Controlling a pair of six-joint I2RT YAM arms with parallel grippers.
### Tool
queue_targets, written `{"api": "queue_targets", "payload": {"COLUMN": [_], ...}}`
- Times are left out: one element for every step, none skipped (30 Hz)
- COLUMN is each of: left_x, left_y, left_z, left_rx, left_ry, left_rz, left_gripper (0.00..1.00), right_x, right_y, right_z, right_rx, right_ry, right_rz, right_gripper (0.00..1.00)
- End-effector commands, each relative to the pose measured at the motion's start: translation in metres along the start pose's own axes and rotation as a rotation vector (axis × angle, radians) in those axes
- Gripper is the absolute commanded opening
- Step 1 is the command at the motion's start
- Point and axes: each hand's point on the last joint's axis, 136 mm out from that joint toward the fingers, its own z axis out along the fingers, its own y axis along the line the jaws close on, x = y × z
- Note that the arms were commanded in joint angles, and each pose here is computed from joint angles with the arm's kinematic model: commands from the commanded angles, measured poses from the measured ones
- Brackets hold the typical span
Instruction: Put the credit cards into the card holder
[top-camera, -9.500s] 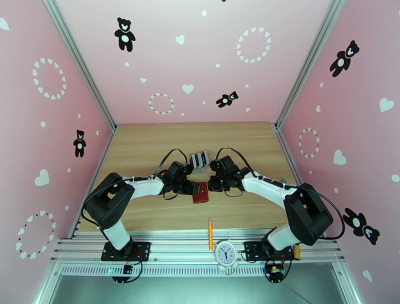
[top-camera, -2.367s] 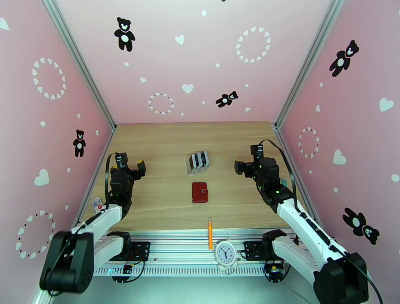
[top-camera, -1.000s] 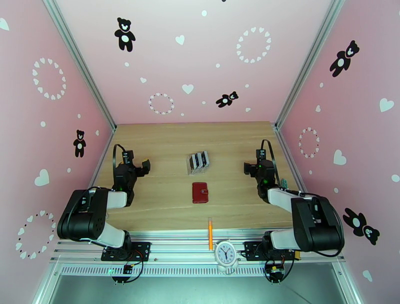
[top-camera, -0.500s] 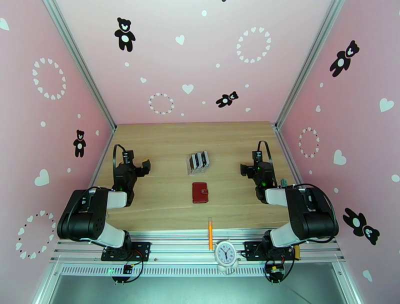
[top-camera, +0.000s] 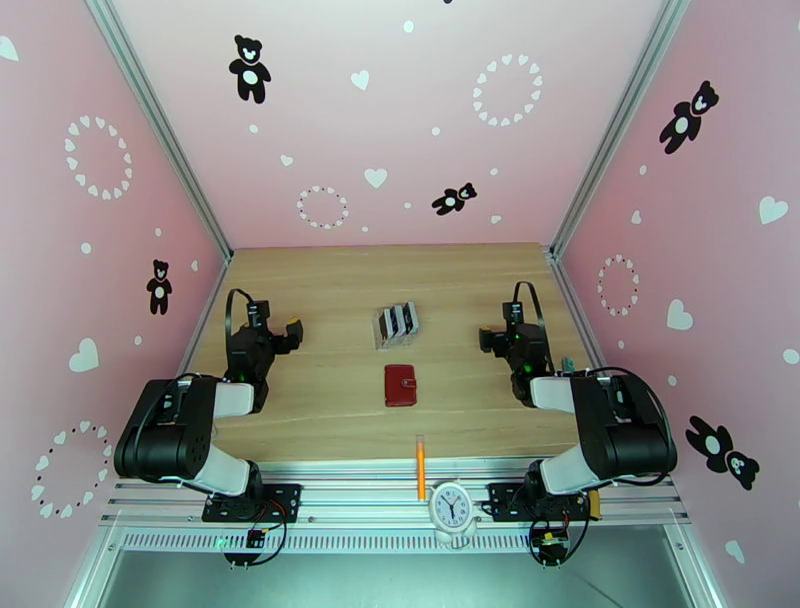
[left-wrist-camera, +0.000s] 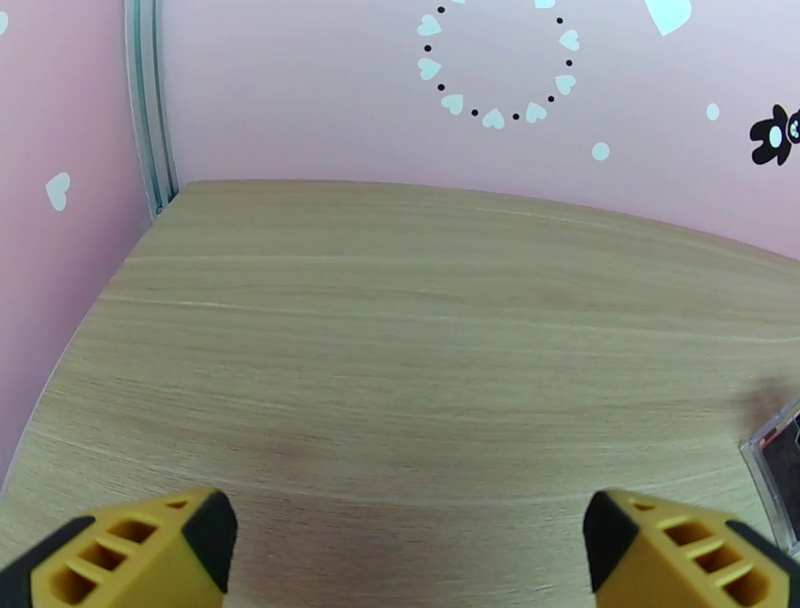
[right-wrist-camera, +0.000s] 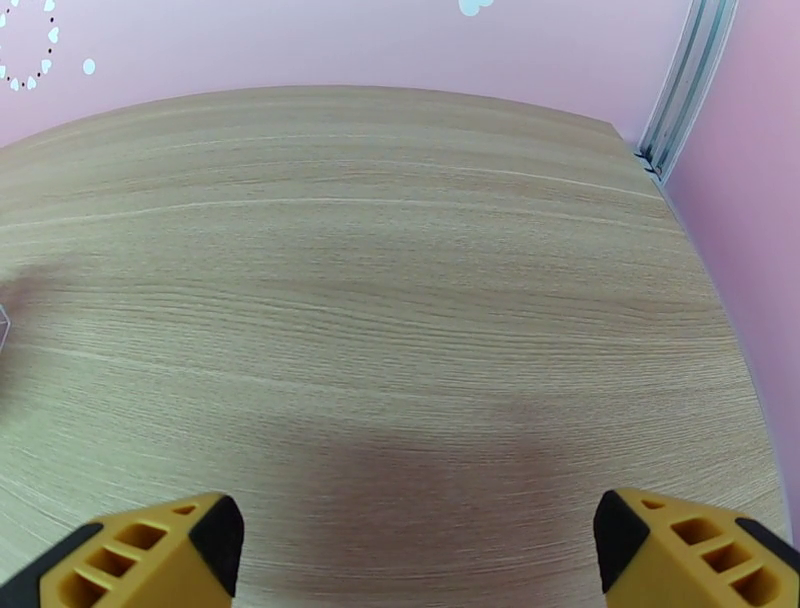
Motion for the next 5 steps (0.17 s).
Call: {"api": "queue_targets", "payload": {"left_x": [-0.0002,-0.0006,-0.0010,-0.0008,-0.0005], "left_y": [-0.0019,-0.0018,-0.0017,-0.0018,-0.0011], "left_z": [-0.0006,-0.0007,-0.0006,-0.0006,-0.0007], "left_rx": [0.013,0.013,0.013,0.013,0.011], "left_ry": [-0.003,-0.005,-0.006,-0.005,-0.005], "left_rz": [0.018,0.017,0.016,0.016,0.016], "left_gripper": [0.98,0.98,0.98,0.98,0.98], "right_x": [-0.0076,-0.0073,-0.0083,-0.0082,-0.0079], "right_y": [0.0003,0.0002,0.0004,-0.0002,0.0002], "right_z": [0.0028,0.0024,0.0020,0.0019,0.0019], "right_rx": [-0.004,-0.004,-0.004,-0.003,-0.003], "right_ry": [-0.026,-0.026,-0.029,-0.031,-0.030], "right_rz": [-0.005,-0.005,-0.005,-0.006,-0.005], "right_gripper": [0.99,0.99,0.99,0.99,0.99]}}
